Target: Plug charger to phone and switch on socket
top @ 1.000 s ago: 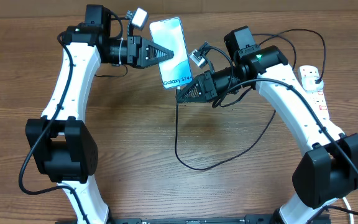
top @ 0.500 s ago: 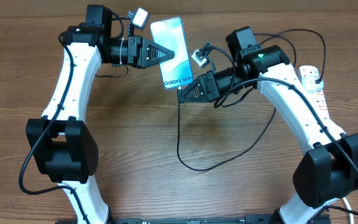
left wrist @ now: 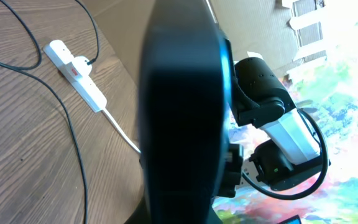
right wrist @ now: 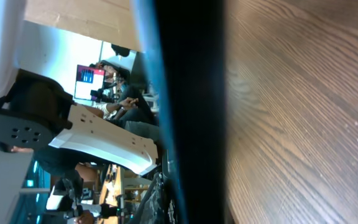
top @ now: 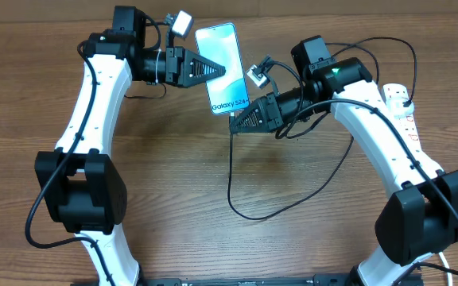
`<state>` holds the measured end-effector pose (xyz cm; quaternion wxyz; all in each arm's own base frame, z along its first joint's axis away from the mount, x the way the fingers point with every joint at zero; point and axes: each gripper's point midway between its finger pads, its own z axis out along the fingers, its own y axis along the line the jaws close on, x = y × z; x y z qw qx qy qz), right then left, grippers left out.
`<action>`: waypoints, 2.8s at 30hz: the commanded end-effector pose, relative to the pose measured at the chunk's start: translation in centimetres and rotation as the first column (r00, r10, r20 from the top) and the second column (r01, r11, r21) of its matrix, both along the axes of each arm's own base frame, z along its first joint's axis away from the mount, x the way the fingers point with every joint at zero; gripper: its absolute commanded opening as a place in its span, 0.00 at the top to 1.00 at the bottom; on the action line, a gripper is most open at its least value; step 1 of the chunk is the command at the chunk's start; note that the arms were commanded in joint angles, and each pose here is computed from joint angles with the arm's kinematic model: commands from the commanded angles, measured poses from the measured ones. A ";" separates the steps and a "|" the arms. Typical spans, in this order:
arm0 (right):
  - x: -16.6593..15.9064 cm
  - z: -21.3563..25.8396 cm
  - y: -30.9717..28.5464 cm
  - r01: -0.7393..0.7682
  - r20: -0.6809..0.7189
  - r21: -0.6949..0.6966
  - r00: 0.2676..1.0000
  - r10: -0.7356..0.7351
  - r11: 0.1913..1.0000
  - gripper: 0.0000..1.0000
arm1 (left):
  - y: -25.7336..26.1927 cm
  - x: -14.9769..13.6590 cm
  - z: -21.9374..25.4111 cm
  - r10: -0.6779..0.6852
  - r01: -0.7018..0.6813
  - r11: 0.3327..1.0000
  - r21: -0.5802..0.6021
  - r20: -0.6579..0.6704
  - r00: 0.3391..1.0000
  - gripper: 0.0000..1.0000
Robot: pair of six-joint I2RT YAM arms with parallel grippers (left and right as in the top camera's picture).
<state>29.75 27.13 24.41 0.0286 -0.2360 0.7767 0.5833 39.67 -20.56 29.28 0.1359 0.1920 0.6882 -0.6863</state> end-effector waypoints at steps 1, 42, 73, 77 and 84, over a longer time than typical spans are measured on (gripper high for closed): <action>0.0 -0.8 -0.7 0.014 -0.010 -0.045 1.000 -0.015 0.999 0.96 | 0.5 0.0 1.4 0.002 -0.001 0.999 -0.036 0.049 0.999 0.96; -3.8 -21.3 -7.3 0.223 0.148 -0.908 0.963 -0.226 0.354 0.96 | 11.4 3.9 -11.9 0.452 -0.276 0.616 0.738 -0.045 0.891 0.96; -6.3 -23.1 -8.0 0.171 0.069 -0.930 0.951 -0.301 0.325 0.00 | 10.8 4.0 -11.8 0.437 -0.274 0.620 0.735 -0.033 0.899 0.96; -6.2 -23.0 -7.9 0.173 0.074 -0.927 0.954 -0.289 0.334 0.00 | 10.8 3.9 -11.8 0.437 -0.274 0.620 0.735 -0.034 0.899 0.96; -6.9 -22.3 -6.1 0.096 0.025 -0.891 0.986 -0.165 0.444 0.03 | 10.8 3.9 -11.8 0.436 -0.273 0.625 0.731 -0.037 0.899 0.96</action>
